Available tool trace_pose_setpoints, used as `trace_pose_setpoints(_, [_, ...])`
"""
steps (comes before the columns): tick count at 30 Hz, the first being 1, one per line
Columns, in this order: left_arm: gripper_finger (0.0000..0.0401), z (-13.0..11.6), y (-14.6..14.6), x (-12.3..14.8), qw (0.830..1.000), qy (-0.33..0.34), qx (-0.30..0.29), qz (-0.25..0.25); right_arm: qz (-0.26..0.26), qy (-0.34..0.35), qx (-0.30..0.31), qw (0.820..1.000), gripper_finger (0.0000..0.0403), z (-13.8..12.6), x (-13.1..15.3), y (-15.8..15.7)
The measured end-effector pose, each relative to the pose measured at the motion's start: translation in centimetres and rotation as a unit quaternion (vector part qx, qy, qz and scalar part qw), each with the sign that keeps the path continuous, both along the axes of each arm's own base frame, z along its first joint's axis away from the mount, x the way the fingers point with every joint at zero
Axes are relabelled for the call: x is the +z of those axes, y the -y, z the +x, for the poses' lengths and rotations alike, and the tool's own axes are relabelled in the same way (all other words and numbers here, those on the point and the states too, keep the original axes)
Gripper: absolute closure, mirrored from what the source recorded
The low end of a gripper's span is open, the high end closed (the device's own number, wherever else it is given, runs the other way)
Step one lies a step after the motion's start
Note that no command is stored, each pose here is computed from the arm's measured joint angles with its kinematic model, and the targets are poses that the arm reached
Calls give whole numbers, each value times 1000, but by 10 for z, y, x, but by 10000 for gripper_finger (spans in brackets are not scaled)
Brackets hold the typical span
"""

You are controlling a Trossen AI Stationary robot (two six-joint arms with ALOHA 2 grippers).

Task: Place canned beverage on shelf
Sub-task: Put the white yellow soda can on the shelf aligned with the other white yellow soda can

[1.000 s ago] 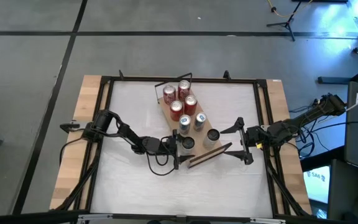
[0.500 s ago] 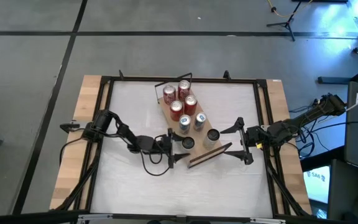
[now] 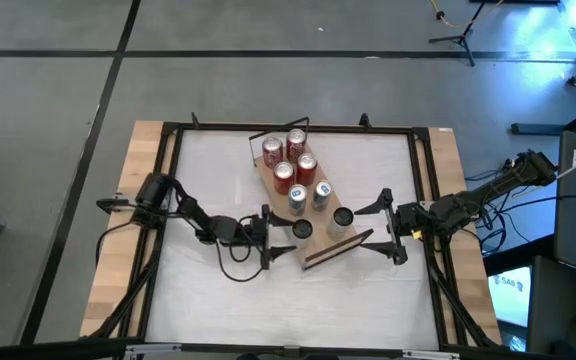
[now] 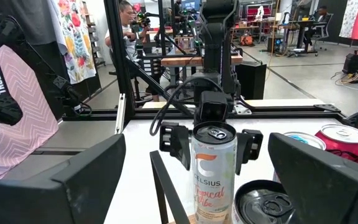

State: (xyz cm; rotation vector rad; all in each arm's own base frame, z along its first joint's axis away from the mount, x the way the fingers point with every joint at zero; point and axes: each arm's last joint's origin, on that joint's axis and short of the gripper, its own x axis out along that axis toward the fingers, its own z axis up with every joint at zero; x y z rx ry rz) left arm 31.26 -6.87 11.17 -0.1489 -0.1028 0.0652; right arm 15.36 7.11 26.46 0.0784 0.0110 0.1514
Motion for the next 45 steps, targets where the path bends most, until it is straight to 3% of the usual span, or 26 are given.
trace_pose_setpoints(9, [62, -21, 10, -1, 999, -19, -28, 1, 0, 0, 0, 1000, 13, 0, 0, 0])
trace_pose_setpoints(14, [62, -34, 15, 12, 999, -3, -40, -3, 0, 0, 0, 1000, 13, 0, 0, 0])
trace_pose_setpoints(26, [62, -45, 14, 81, 991, 123, -35, -43, 0, 0, 2, 1000, 13, 0, 0, 0])
trace_pose_setpoints(31, [62, -49, 14, 105, 983, 169, -58, -50, 25, -4, 24, 999, 13, 0, 0, -1])
trace_pose_setpoints(38, [62, -60, 12, 127, 975, 201, -80, -48, 49, 14, -12, 999, 13, 2, 11, 0])
trace_pose_setpoints(41, [62, -67, 8, 131, 978, 190, -68, -48, 33, 21, -10, 999, 13, 7, 26, -3])
trace_pose_setpoints(45, [62, -76, 2, 131, 985, 157, -48, -43, -26, -9, -6, 1000, 13, 23, 47, -12])
